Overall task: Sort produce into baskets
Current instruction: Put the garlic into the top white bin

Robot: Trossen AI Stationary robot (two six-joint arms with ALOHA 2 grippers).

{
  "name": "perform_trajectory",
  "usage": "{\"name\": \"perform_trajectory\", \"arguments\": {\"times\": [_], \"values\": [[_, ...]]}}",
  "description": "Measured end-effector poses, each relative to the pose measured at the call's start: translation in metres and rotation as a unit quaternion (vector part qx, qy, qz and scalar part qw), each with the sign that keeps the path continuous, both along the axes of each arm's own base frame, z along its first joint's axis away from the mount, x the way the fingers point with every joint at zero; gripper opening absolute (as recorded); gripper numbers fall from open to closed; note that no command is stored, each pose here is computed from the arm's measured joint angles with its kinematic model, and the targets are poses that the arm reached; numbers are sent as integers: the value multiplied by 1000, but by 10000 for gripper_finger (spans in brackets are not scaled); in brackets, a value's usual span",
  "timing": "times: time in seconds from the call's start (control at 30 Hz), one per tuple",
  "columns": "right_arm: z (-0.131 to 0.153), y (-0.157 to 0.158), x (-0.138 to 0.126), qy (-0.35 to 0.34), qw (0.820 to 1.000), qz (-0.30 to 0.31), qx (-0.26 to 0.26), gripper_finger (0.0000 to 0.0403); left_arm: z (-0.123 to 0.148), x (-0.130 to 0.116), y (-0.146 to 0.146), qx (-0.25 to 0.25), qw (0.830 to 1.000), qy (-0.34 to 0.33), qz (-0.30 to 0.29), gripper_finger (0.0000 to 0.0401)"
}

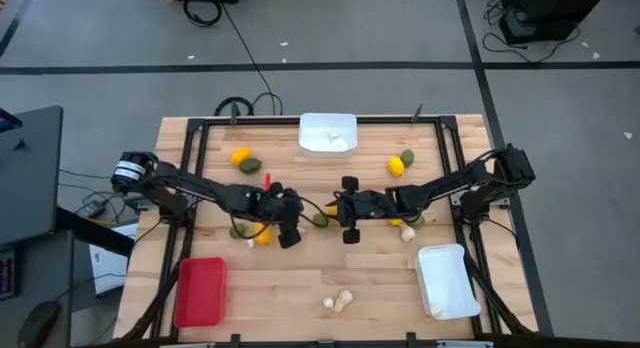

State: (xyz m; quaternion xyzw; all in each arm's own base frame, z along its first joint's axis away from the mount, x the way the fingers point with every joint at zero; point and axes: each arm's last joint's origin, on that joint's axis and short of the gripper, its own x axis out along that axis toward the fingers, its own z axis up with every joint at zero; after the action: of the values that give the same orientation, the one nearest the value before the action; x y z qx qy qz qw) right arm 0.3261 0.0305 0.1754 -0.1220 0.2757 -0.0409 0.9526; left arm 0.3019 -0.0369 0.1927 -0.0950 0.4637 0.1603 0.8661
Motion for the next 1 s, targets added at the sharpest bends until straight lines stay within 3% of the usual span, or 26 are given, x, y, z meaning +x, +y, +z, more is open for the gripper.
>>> {"name": "perform_trajectory", "arguments": {"times": [0.4,0.6,0.77,0.9,1.0], "values": [[0,0,0,0,1000,0,2,142,-44,12,-5,-53,994,85,-48,276],[0,0,0,-3,1000,-11,19,142,-48,10,6,-53,992,106,-45,277],[-1,0,-1,2,999,-21,35,142,-23,18,21,-47,996,73,-18,265],[-2,0,-2,6,999,-25,40,142,1,20,23,-37,996,69,-36,262],[-2,0,-2,7,999,-25,39,142,12,13,17,-59,992,100,-55,262]]}}
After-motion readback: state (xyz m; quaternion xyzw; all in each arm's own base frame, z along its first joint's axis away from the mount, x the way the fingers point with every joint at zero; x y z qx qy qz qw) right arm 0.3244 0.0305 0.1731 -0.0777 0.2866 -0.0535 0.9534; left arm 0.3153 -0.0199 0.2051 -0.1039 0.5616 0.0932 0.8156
